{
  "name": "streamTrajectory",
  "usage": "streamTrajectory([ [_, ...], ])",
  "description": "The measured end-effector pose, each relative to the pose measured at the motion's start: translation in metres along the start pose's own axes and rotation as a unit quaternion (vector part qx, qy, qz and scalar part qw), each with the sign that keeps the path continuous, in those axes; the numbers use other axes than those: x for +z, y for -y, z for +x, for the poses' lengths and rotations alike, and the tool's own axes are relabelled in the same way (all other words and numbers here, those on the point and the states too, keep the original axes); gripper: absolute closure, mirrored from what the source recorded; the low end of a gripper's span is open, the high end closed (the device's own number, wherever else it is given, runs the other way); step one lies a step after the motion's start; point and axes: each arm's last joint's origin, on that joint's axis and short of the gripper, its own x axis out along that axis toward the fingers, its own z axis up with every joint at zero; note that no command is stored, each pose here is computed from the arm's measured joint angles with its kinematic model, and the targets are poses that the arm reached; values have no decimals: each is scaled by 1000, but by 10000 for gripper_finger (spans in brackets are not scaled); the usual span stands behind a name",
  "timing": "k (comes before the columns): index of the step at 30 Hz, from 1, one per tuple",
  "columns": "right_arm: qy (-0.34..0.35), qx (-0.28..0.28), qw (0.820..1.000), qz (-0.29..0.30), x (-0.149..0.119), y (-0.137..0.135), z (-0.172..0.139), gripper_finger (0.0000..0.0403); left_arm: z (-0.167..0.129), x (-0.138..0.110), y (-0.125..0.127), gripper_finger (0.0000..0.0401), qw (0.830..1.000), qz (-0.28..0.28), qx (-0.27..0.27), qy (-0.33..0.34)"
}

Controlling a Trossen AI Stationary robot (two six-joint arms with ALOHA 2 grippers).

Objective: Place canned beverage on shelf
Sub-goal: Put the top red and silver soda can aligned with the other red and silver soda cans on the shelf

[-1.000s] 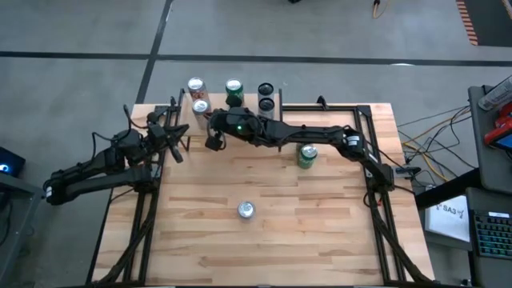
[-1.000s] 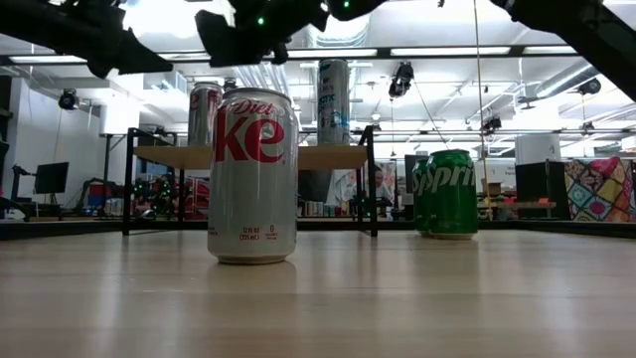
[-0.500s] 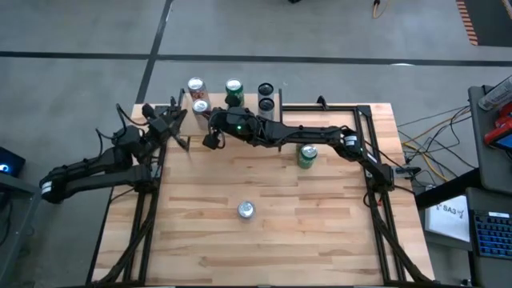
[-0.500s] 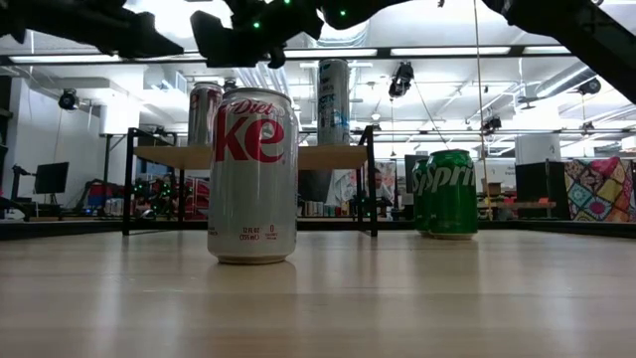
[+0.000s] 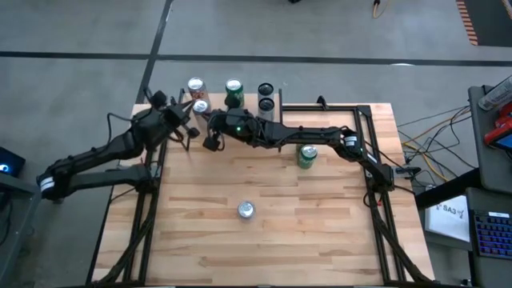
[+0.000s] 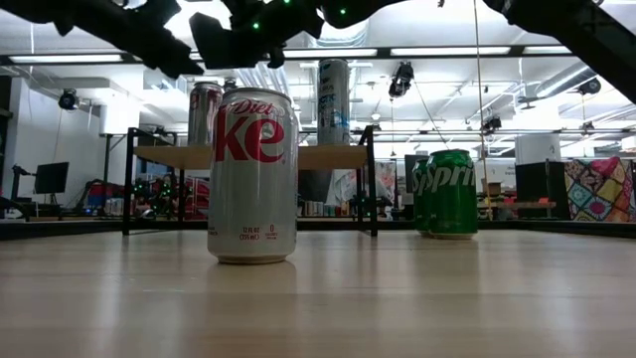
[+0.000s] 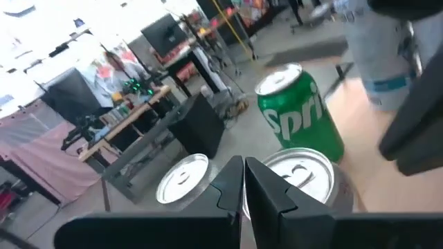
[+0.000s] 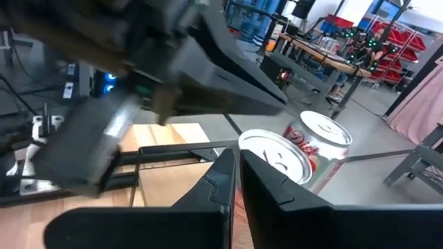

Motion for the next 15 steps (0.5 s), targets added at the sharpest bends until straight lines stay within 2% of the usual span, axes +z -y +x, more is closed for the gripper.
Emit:
streamTrajectory([
  [5,4,4,1000,-4,6,-2,-5,390,8,2,-4,401,999,5,-37,-21],
  [9,-8,9,1000,-13,7,-2,-9,390,10,0,-3,401,998,-5,-46,-43],
  [15,-9,12,1000,-15,11,-3,-12,390,7,0,-4,401,996,-60,-47,-50],
])
